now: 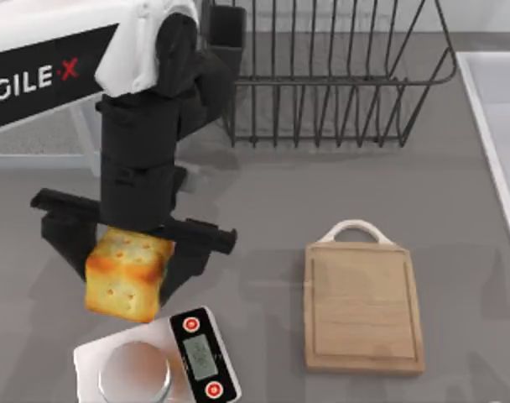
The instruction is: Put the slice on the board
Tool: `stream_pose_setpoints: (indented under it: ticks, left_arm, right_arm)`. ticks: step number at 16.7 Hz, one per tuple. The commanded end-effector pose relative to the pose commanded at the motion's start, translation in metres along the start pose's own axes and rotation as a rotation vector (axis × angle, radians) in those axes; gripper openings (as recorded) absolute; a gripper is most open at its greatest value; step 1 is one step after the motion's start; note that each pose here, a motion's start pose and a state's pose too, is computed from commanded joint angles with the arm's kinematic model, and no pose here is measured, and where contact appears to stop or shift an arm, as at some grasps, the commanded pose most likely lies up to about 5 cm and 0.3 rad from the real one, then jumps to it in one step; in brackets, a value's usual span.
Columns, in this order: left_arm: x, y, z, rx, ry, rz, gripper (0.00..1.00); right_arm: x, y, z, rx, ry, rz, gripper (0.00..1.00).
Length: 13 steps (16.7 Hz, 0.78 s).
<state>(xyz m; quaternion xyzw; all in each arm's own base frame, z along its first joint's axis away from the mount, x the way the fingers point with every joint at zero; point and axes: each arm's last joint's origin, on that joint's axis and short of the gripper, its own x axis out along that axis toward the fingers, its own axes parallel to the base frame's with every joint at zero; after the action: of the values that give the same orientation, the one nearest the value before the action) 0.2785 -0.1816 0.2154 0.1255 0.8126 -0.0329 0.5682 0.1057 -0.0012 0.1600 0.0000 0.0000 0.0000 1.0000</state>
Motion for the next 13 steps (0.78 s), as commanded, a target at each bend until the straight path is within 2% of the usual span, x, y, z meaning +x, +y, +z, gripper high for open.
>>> stream_pose_setpoints:
  ticks: [3, 6, 9, 13]
  left_arm:
    - [-0.007, -0.042, -0.002, -0.275, -0.019, 0.025, 0.00]
    - [-0.013, -0.081, -0.001, -0.553, -0.064, 0.016, 0.00]
    - [-0.018, -0.118, 0.001, -0.818, -0.114, -0.031, 0.00]
    - [-0.022, -0.156, 0.007, -1.128, -0.161, -0.134, 0.00]
  right_arm:
    - [0.000, 0.000, 0.000, 0.000, 0.000, 0.000, 1.00]
    - [0.000, 0.000, 0.000, 0.000, 0.000, 0.000, 1.00]
    - [0.000, 0.000, 0.000, 0.000, 0.000, 0.000, 1.00]
    - [0.000, 0.000, 0.000, 0.000, 0.000, 0.000, 1.00]
